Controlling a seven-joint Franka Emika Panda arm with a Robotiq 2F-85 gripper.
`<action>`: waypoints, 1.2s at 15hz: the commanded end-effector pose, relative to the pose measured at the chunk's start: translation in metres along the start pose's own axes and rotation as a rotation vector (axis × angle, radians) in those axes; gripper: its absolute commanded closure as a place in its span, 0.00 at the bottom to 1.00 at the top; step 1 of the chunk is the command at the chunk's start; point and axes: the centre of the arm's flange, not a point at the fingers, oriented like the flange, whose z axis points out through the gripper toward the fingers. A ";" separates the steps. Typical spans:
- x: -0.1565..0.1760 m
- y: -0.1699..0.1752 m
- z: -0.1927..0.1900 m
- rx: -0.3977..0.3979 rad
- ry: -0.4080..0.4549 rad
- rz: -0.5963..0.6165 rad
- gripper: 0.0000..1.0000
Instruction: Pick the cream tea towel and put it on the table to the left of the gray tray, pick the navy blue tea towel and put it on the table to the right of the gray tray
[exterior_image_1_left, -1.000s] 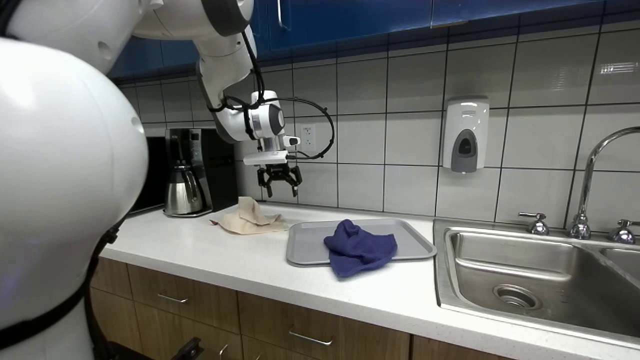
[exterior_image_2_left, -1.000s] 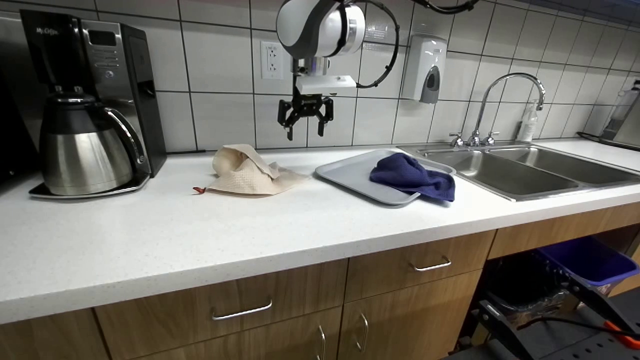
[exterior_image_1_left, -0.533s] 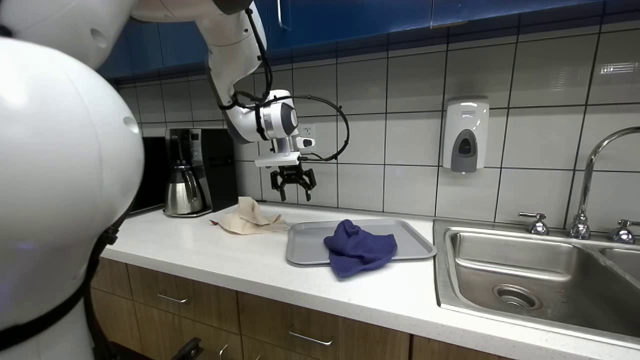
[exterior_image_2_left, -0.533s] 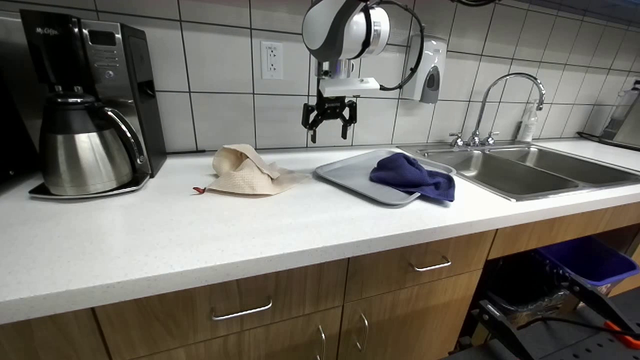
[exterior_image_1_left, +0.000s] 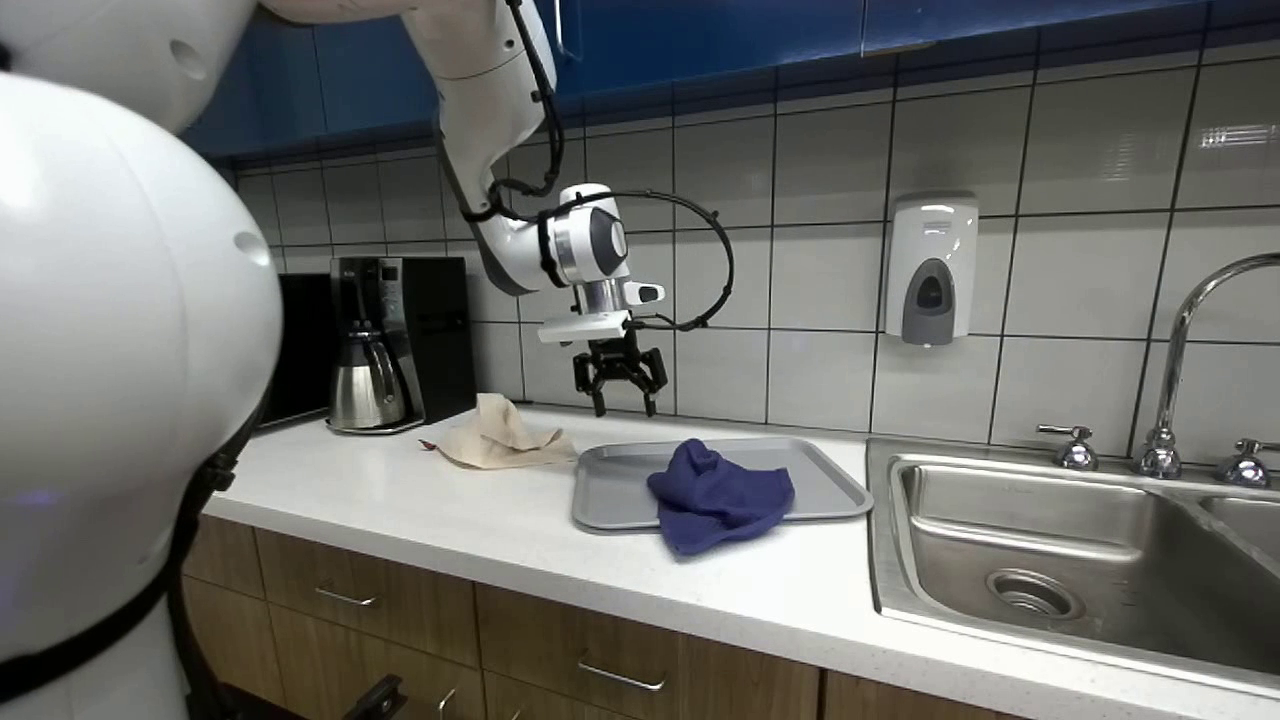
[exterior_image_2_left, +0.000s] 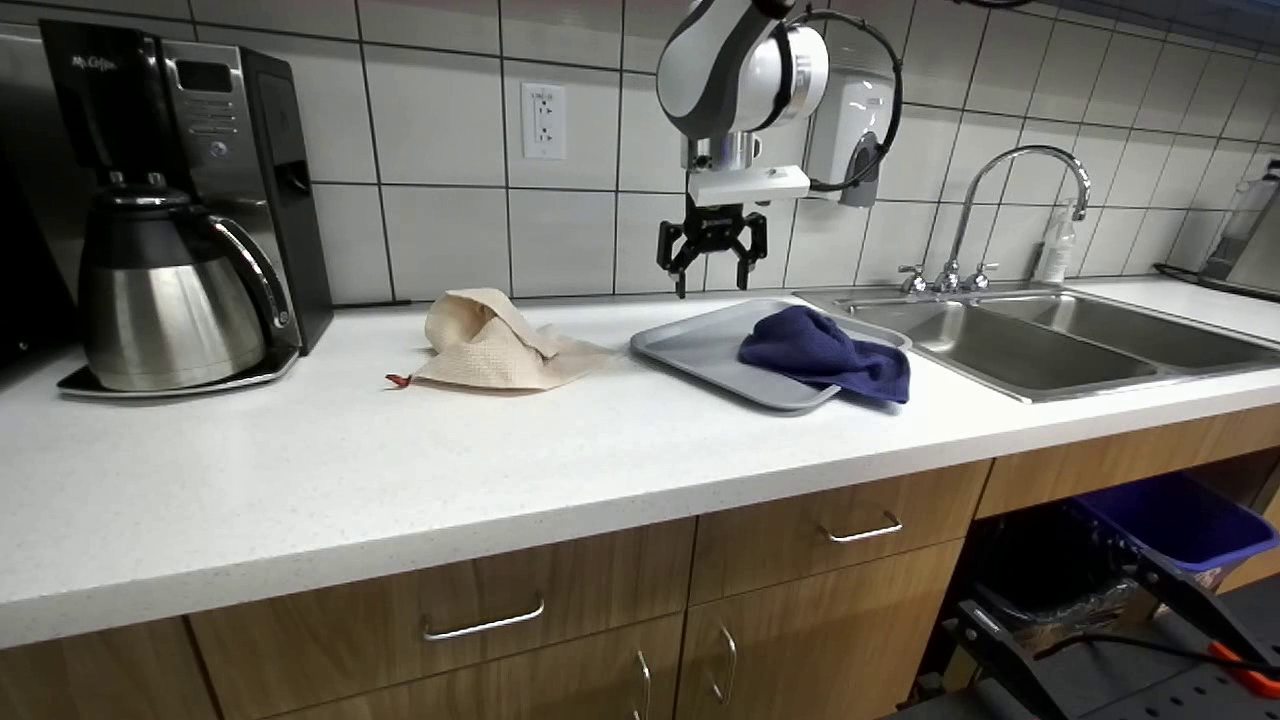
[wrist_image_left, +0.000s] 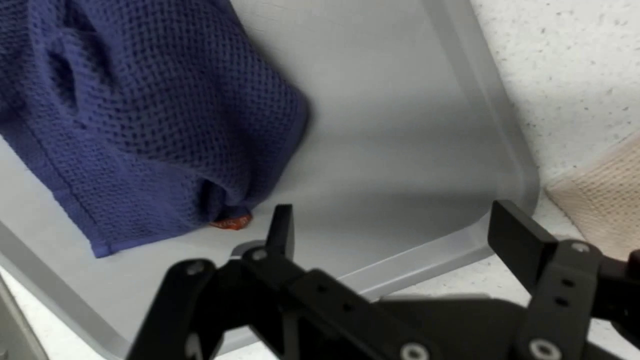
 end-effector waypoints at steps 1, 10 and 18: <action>-0.013 0.030 0.002 -0.034 -0.008 0.063 0.00; -0.022 0.102 0.024 -0.164 -0.044 0.181 0.00; -0.042 0.112 0.052 -0.141 -0.141 0.184 0.00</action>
